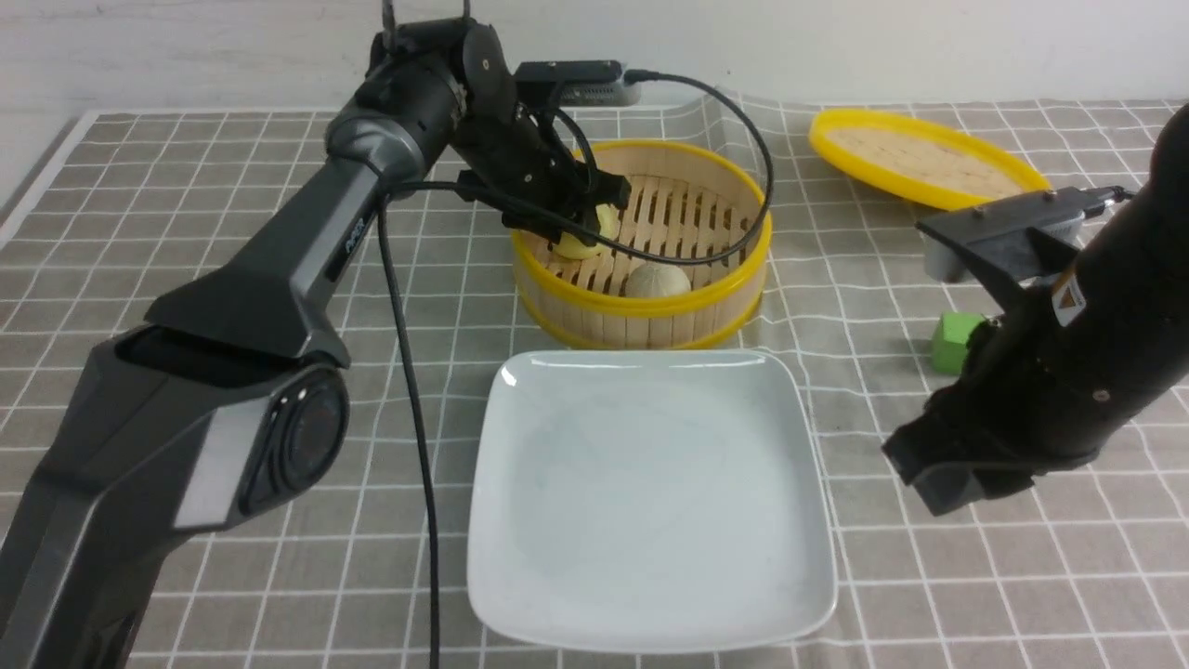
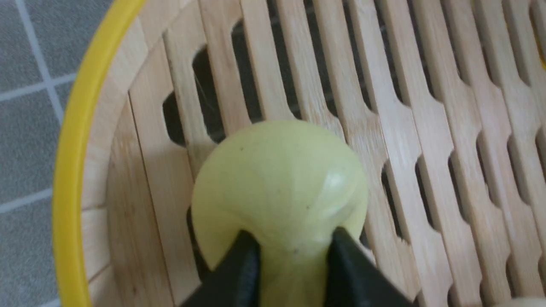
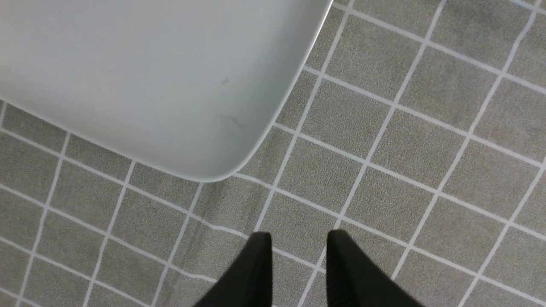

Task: Put the steamed buns into the plate on the grey tablecloth.
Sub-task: 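Reach into the bamboo steamer and grasp a bun with the left gripper, then carry the bun from the bamboo steamer to the plate with the left gripper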

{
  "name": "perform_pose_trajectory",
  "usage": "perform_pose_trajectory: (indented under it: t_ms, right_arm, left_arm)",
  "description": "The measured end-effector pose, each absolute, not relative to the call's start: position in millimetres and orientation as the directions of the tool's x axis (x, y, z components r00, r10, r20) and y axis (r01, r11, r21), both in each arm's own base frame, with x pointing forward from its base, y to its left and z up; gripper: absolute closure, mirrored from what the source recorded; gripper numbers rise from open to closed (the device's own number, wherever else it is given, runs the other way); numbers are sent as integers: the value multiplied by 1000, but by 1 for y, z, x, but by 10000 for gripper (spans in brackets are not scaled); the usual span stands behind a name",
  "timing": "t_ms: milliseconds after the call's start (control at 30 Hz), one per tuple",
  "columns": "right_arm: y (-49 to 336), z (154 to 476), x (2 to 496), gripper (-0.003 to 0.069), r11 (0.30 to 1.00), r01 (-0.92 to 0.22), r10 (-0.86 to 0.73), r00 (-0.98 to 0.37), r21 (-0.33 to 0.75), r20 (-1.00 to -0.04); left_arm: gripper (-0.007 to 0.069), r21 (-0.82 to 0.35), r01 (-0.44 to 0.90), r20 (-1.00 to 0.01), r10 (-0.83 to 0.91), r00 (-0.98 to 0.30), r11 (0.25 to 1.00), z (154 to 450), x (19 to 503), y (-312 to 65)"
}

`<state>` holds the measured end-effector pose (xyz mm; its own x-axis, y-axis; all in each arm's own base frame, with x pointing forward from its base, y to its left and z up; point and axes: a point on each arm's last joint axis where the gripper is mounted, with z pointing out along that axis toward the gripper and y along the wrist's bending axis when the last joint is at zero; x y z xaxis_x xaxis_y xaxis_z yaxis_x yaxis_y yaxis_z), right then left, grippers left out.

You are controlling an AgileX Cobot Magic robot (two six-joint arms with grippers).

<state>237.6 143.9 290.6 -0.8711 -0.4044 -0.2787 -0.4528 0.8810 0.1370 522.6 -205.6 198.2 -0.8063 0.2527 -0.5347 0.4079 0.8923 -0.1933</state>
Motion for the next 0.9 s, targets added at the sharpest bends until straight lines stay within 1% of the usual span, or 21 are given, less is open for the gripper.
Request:
perform_pose_trajectory:
  t_ms: [33, 67, 100, 133, 167, 200, 267, 300, 333, 433, 500, 567, 633, 667, 700, 733, 767, 833, 867, 900]
  right_arm:
    - [144, 291, 238, 451, 881, -453, -404, -871, 138, -279]
    - [144, 291, 238, 451, 881, -453, -404, -871, 138, -279]
    - [144, 291, 238, 447, 881, -452, -403, -871, 139, -279]
    - [144, 291, 238, 445, 881, -452, -403, -871, 139, -280]
    - [144, 291, 238, 444, 881, -452, -403, -871, 139, -281]
    - [144, 290, 238, 442, 881, -452, -403, -871, 139, -280]
    - [144, 290, 238, 440, 881, -452, -403, -871, 139, -280]
    - [144, 290, 238, 438, 881, -452, -403, -871, 139, -281]
    - [144, 290, 238, 436, 881, -452, -403, -871, 139, -281]
    - [145, 290, 238, 434, 881, -451, -402, -872, 141, -280]
    - [144, 290, 238, 431, 881, -451, -402, -872, 141, -279]
    - [144, 290, 237, 428, 881, -450, -403, -875, 146, -270]
    - [144, 290, 237, 425, 881, -450, -403, -876, 147, -265]
    - [144, 290, 236, 423, 881, -450, -405, -877, 147, -260]
    - [144, 290, 236, 422, 881, -450, -405, -877, 147, -257]
    - [144, 290, 236, 421, 881, -450, -405, -877, 147, -257]
    - [144, 290, 236, 422, 881, -450, -405, -877, 147, -257]
    - [144, 290, 236, 422, 881, -450, -404, -877, 148, -258]
    - [144, 290, 236, 422, 881, -449, -404, -878, 150, -259]
    - [145, 290, 236, 421, 881, -448, -399, -877, 155, -267]
  left_arm:
    - [512, -191, 408, -532, 255, -807, 893, 201, 522, -205]
    - [532, -191, 409, -532, 256, -807, 892, 202, 521, -205]
    - [582, -184, 413, -531, 263, -805, 892, 211, 518, -204]
    - [592, -175, 415, -535, 268, -801, 893, 219, 517, -202]
    - [600, -168, 418, -538, 272, -798, 893, 228, 514, -201]
    - [603, -155, 426, -544, 283, -790, 891, 252, 506, -197]
    - [604, -141, 431, -569, 283, -772, 891, 278, 498, -194]
    - [603, -138, 432, -592, 276, -757, 891, 297, 491, -192]
    - [603, -141, 419, -634, 243, -734, 897, 329, 480, -187]
    - [603, -165, 397, -669, 193, -718, 903, 364, 463, -181]
    - [603, -204, 386, -663, 163, -731, 900, 383, 446, -177]
    - [603, -250, 378, -613, 157, -774, 891, 384, 429, -175]
    - [603, -265, 373, -573, 165, -803, 889, 379, 418, -172]
    - [603, -273, 361, -511, 183, -840, 892, 366, 407, -170]
    - [603, -277, 356, -476, 195, -858, 893, 362, 395, -167]
    - [603, -277, 342, -423, 206, -883, 898, 348, 388, -164]
    - [603, -277, 335, -388, 214, -896, 900, 342, 378, -162]
    - [603, -272, 315, -277, 240, -930, 909, 313, 360, -159]
    - [603, -272, 313, -263, 243, -934, 910, 309, 359, -159]
    - [601, -264, 311, -170, 273, -947, 913, 284, 344, -163]
